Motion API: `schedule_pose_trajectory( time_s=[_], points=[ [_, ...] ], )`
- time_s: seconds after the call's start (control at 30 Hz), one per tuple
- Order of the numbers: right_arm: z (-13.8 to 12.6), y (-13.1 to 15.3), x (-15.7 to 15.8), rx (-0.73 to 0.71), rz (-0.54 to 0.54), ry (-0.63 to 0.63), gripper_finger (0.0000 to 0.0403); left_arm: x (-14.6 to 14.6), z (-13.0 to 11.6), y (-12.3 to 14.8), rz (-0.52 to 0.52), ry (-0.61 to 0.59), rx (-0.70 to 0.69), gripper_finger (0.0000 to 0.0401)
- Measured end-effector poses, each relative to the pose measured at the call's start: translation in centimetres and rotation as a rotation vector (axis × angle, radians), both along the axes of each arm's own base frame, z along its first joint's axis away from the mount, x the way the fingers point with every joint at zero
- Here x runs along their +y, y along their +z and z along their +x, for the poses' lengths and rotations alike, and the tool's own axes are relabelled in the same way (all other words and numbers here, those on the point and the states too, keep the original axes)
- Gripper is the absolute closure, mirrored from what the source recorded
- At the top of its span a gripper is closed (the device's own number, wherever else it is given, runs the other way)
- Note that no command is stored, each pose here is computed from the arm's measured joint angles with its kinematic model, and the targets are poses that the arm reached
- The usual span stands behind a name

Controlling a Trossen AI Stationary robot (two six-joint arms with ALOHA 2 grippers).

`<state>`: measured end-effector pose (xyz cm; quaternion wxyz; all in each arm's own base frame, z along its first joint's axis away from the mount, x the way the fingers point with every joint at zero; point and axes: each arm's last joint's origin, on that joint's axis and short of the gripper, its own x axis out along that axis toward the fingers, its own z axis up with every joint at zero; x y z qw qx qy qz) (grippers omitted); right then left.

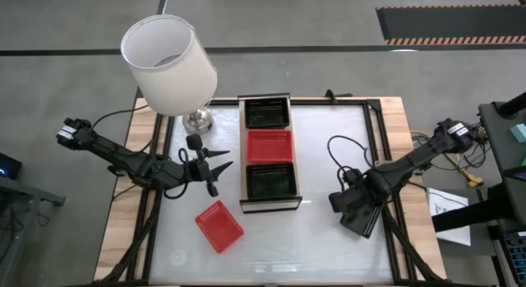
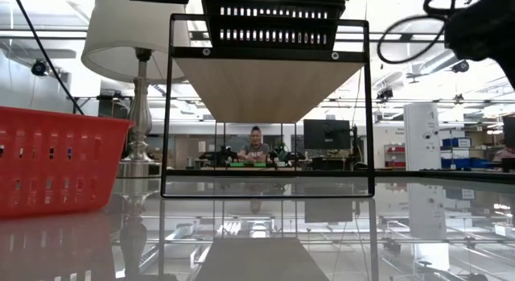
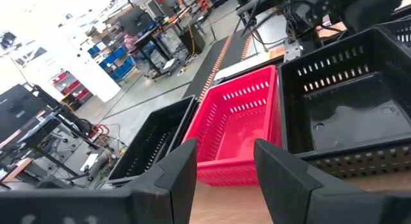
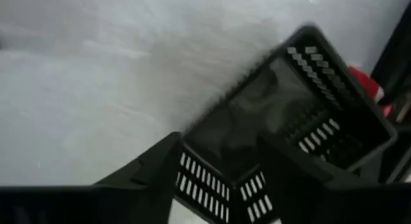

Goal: Stack baskets on shelf by color
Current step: Stack the black bin on the bottom black bin on the shelf

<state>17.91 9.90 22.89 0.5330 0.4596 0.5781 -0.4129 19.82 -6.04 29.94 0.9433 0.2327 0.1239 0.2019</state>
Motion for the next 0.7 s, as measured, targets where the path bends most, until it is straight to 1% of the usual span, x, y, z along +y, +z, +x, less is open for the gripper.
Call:
schedule_pose_trajectory(
  time_s=[0.1, 0.17, 0.23, 0.4, 0.7],
  points=[
    [0.2, -0.6, 0.3, 0.05, 0.031, 0.02, 0.0179, 0.0, 0.0, 0.0, 0.001, 0.001, 0.001, 0.0263],
    [0.4, -0.9, 0.6, 0.061, 0.028, 0.054, 0.0169, 0.0, 0.0, 0.0, 0.002, 0.002, 0.001, 0.0263],
    [0.6, -1.2, 0.8, 0.075, 0.02, 0.063, 0.0164, 0.0, 0.0, 0.0, 0.014, 0.0, 0.007, 0.0263],
    [1.2, -2.1, 1.1, 0.086, 0.006, 0.067, 0.0167, 0.0, 0.0, 0.0, 0.019, -0.001, 0.009, 0.0263],
    [2.2, -4.2, 1.6, 0.153, -0.028, 0.092, 0.0183, 0.0, 0.0, 0.0, 0.018, 0.0, 0.009, 0.0263]
  ],
)
